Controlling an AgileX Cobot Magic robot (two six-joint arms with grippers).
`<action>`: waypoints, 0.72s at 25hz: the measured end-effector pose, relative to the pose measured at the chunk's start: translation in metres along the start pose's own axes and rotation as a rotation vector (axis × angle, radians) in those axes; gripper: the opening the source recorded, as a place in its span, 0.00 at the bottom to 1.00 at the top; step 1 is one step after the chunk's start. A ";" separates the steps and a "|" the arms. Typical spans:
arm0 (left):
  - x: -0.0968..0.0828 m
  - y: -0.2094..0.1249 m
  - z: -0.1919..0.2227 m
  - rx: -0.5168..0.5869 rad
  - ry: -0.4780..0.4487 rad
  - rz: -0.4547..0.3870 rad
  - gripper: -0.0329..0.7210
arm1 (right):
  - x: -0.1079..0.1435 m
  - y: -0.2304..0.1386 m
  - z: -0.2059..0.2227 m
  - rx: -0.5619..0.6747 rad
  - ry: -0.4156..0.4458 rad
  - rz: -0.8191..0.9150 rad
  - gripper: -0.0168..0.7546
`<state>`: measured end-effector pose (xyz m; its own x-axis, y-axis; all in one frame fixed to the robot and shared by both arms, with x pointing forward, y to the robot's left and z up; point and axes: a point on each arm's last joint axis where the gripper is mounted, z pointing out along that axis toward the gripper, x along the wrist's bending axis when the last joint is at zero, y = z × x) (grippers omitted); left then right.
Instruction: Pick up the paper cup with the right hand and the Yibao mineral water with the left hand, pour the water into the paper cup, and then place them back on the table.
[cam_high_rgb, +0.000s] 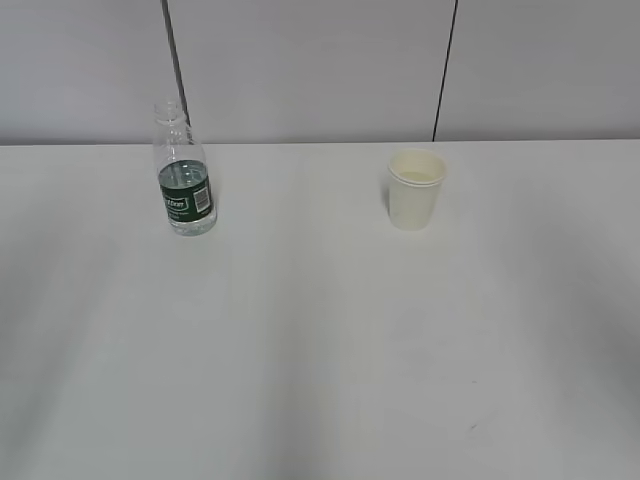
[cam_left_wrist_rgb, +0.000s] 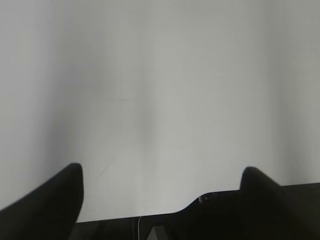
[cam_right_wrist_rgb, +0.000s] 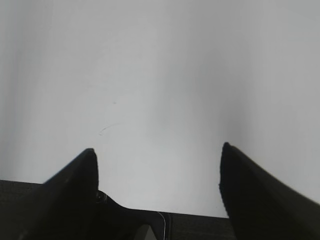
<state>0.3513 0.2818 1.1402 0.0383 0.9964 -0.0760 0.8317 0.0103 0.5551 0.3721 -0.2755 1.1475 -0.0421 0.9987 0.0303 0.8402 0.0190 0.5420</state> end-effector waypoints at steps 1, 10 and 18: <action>0.002 -0.009 -0.005 -0.022 -0.004 -0.001 0.81 | -0.002 -0.008 -0.003 -0.013 0.002 0.001 0.78; 0.015 -0.081 -0.026 -0.188 -0.028 -0.002 0.81 | -0.015 -0.081 -0.017 -0.127 0.021 0.009 0.78; 0.024 -0.133 -0.019 -0.304 -0.043 0.018 0.81 | -0.024 -0.143 -0.004 -0.215 0.034 -0.001 0.78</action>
<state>0.2307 0.3055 1.0803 0.0806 0.9922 -0.0950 0.6270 0.0236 0.7786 0.2508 -0.3024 1.0726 -0.0637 0.9964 0.0559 0.7058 0.0054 0.7084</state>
